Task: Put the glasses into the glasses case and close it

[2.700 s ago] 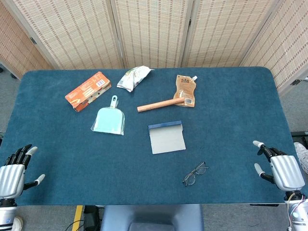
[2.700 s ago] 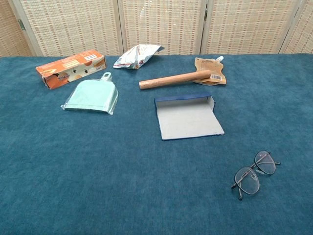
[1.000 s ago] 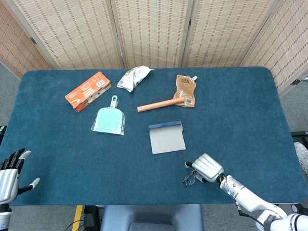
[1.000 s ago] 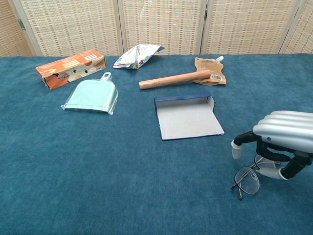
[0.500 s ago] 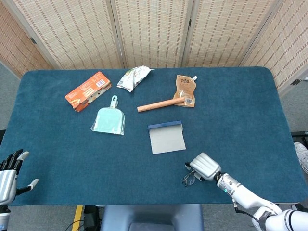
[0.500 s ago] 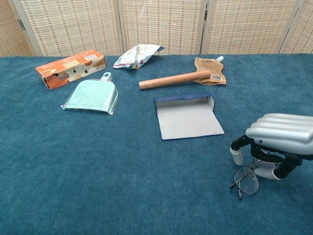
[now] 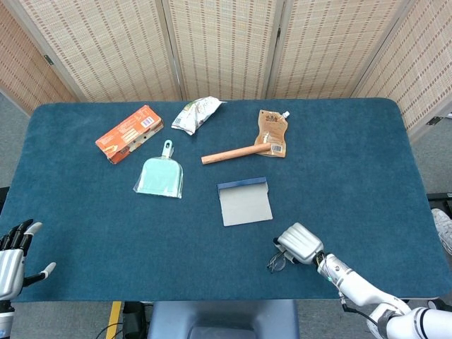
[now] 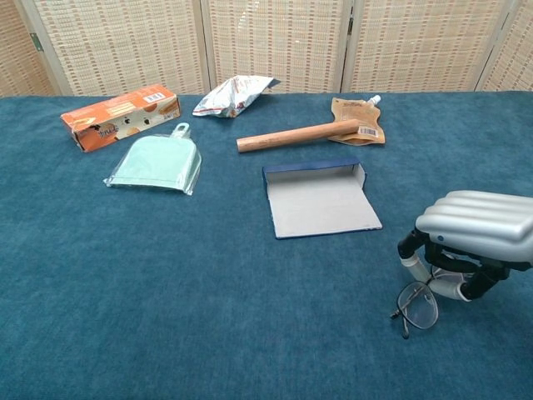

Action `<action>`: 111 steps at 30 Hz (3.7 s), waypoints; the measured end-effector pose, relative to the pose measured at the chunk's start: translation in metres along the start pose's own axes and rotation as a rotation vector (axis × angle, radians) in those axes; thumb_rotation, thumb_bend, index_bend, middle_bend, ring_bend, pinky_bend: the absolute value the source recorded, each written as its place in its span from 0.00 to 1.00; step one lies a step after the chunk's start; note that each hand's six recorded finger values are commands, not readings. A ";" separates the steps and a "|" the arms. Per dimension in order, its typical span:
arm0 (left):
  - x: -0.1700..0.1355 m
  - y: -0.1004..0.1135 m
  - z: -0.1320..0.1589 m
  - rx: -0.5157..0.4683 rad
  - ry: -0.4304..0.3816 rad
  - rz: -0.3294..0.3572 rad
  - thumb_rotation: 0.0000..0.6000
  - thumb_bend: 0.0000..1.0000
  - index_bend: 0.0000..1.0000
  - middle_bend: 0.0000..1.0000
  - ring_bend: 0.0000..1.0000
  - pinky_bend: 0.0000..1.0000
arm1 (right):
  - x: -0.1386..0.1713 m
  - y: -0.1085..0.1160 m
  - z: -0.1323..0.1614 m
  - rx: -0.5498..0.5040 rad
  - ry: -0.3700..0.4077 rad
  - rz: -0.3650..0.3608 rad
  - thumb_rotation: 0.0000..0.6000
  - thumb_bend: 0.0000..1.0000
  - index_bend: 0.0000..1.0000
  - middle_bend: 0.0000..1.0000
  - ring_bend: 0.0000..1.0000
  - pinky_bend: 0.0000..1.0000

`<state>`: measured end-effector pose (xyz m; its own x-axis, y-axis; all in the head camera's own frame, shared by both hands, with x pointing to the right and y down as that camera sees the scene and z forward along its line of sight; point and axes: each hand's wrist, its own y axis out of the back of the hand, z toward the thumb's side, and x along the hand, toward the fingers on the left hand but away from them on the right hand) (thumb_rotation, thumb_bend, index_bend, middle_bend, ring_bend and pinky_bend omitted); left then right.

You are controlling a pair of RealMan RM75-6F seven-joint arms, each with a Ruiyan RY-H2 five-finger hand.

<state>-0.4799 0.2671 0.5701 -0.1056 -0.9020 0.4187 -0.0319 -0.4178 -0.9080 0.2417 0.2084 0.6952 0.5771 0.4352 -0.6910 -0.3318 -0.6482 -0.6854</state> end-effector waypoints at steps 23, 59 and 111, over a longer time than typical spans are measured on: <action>0.000 0.000 0.001 -0.007 -0.009 0.002 1.00 0.19 0.19 0.14 0.15 0.24 | -0.048 0.059 -0.013 -0.133 -0.111 -0.155 1.00 0.49 0.64 0.89 0.95 0.89; 0.000 -0.005 -0.011 -0.005 0.012 -0.018 1.00 0.19 0.19 0.14 0.15 0.24 | -0.132 0.086 0.009 -0.127 -0.227 -0.181 1.00 0.21 0.00 0.88 0.95 0.90; -0.007 -0.005 -0.016 -0.002 0.034 -0.024 1.00 0.19 0.19 0.14 0.15 0.24 | -0.130 0.086 -0.032 0.045 -0.327 -0.175 1.00 0.13 0.00 0.89 0.97 0.91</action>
<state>-0.4949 0.2775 0.5716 -0.1389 -0.8875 0.4393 -0.0371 -0.4387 -0.8979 0.1616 0.0765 0.7336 0.3614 0.7183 -0.5945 -0.2860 -0.5214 -0.8039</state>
